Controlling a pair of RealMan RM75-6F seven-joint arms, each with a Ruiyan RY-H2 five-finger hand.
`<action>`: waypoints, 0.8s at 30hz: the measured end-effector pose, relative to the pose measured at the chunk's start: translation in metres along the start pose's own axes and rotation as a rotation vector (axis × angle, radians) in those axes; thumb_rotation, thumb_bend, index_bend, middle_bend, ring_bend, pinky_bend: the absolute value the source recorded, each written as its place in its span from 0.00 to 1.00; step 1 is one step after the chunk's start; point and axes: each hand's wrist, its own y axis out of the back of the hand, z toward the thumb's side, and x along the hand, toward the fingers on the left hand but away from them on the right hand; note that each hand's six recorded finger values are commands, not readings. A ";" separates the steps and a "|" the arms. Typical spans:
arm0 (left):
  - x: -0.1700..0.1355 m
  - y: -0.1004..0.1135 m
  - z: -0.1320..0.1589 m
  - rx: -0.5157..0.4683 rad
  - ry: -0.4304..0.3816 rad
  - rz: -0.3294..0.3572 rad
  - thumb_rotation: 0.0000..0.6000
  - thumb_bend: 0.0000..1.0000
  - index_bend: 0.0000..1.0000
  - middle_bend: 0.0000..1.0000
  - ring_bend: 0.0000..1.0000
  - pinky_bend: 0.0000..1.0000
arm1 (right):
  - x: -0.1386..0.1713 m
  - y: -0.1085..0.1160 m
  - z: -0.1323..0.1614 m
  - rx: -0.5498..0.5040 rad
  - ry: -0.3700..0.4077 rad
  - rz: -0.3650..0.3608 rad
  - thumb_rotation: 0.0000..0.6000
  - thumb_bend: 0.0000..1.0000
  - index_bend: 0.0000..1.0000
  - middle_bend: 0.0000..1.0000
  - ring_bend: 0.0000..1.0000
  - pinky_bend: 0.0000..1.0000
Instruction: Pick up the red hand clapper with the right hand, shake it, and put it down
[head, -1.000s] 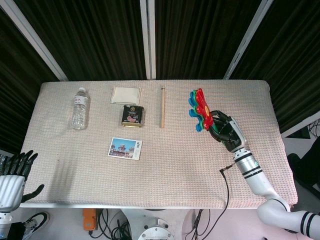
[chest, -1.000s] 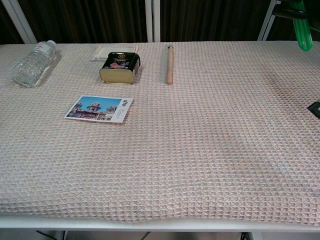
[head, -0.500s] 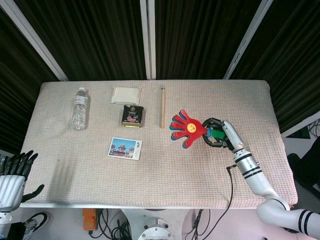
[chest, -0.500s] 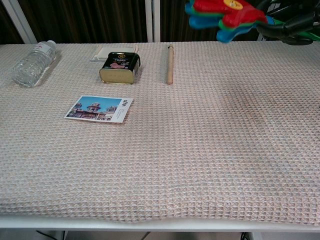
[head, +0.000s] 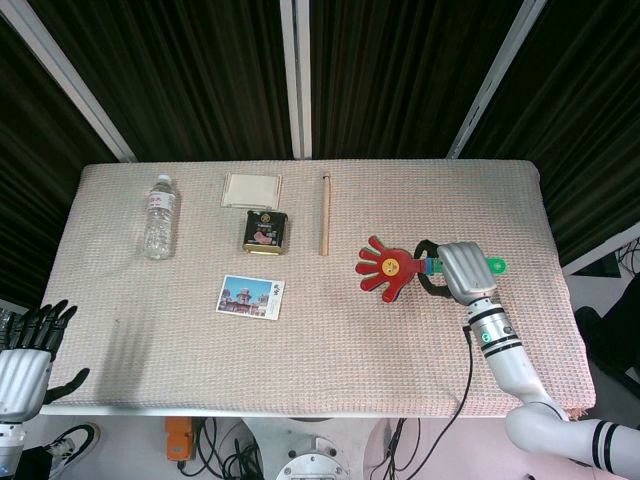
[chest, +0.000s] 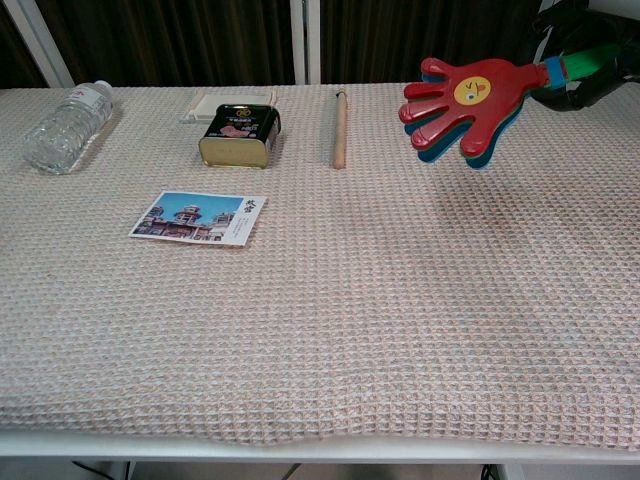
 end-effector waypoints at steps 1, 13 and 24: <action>0.000 0.000 0.000 0.000 0.000 0.000 1.00 0.18 0.04 0.00 0.00 0.00 | 0.000 0.002 0.001 -0.047 0.000 -0.004 1.00 0.50 0.97 0.93 1.00 1.00; 0.001 0.001 0.001 0.000 -0.006 0.003 1.00 0.18 0.04 0.00 0.00 0.00 | 0.004 0.041 0.005 -1.182 0.068 -0.015 1.00 0.50 0.95 0.93 1.00 1.00; 0.001 -0.001 0.001 0.000 -0.004 -0.003 1.00 0.18 0.04 0.00 0.00 0.00 | 0.006 0.055 0.004 -1.539 0.153 0.033 1.00 0.50 0.95 0.93 1.00 1.00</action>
